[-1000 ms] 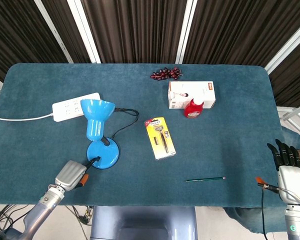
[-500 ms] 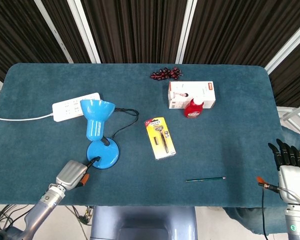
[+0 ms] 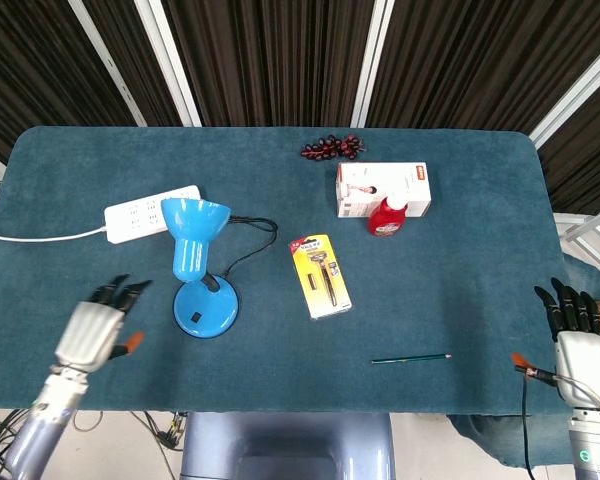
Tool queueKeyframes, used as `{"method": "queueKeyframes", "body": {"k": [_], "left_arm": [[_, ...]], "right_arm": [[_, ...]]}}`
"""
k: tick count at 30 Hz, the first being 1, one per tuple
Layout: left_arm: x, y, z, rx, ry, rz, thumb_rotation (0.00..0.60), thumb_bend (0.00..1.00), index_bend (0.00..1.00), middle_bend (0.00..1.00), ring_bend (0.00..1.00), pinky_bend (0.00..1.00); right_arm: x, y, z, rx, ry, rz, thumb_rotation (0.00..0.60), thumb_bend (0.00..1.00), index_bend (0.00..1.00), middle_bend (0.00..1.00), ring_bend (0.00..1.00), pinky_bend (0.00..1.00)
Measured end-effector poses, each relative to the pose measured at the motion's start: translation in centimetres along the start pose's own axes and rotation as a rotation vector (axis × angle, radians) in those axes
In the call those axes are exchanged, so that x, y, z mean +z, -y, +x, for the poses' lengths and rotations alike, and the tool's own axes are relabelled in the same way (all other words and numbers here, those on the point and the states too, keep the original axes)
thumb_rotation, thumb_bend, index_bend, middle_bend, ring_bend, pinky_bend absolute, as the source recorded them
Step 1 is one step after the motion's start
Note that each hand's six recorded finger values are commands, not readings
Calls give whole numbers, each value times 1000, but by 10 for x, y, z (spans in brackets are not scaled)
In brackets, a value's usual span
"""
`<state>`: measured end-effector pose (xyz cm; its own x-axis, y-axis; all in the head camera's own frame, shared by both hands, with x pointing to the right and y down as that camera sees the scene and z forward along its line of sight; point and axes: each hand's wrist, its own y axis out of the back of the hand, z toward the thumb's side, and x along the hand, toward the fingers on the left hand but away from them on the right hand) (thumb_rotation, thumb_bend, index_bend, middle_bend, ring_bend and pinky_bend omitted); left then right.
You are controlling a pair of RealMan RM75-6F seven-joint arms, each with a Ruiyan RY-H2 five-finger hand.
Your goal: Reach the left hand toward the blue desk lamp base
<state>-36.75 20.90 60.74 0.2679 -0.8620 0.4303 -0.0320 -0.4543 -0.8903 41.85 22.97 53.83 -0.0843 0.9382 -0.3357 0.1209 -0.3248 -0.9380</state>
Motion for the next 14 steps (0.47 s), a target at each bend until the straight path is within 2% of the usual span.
{"method": "queueKeyframes", "body": {"k": [3,8,14], "left_arm": [[-25,-18,-24,35,-76,-26,600,213,140,179,8,89],[-55,-33,-51,63,-170,-78,600,214,133,170,0,69],[-72,-48,-62,97,-193,-96,600,213,133,173,0,67]], "right_arm": [[1,1,1,9,-5,5,600,141,121,51,34,0],[2,2,1,10,-5,12,600,141,121,51,34,0],[4,6,1,16,-14,22,600,140,121,51,35,0]]}}
